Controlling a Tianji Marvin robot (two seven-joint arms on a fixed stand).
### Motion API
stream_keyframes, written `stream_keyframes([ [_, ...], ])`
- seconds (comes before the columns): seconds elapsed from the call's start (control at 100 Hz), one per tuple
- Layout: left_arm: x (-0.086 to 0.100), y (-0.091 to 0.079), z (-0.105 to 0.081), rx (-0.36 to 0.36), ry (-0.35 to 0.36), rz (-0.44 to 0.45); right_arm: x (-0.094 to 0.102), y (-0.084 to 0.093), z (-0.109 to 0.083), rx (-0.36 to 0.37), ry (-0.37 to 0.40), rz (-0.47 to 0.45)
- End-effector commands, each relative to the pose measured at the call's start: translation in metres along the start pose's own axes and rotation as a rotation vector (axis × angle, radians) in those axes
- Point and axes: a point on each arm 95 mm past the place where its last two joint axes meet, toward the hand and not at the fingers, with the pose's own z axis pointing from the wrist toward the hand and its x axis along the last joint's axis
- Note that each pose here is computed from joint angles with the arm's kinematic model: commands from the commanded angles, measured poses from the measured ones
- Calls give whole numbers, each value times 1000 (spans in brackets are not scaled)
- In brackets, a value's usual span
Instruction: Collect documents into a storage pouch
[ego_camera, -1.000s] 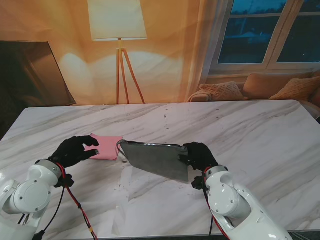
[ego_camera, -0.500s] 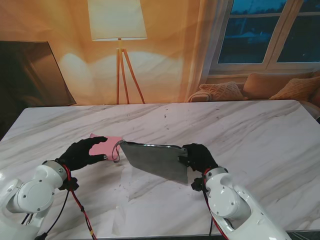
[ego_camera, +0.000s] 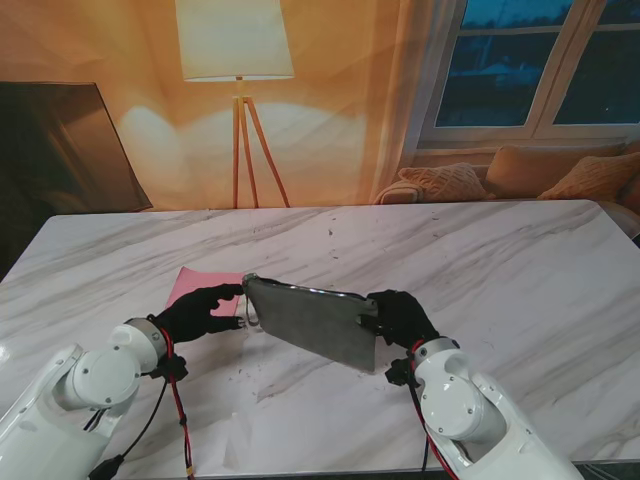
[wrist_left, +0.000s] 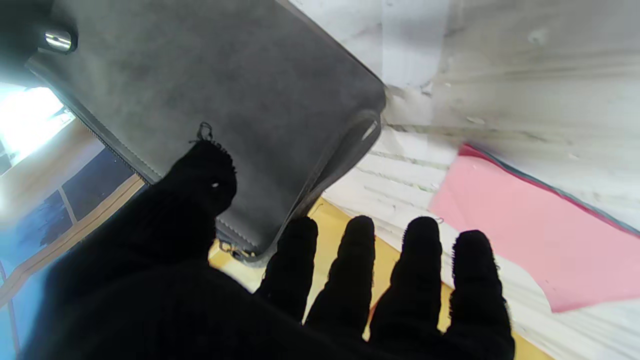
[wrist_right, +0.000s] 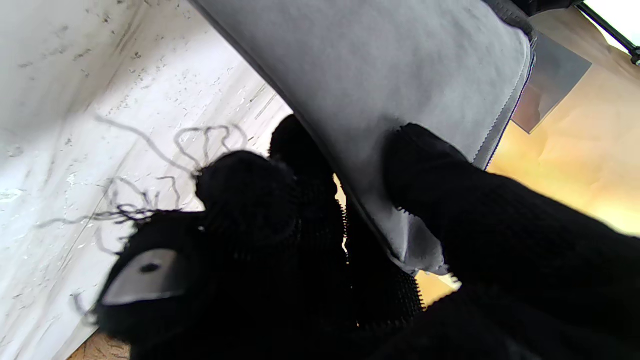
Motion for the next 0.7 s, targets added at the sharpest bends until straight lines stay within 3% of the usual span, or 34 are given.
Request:
stream_keyframes([
  [0.0, 2, 6, 6, -26, -1, -9, -1, -3, -2, 24, 1, 2],
  [0.16, 7, 11, 19, -29, 17, -23, -2, -4, -3, 35, 6, 2],
  [0.28, 8, 11, 25, 9, 19, -33, -2, -4, -4, 33, 8, 4],
  [0.69, -1, -4, 22, 144, -17, 5, 1, -5, -9, 46, 48, -2],
])
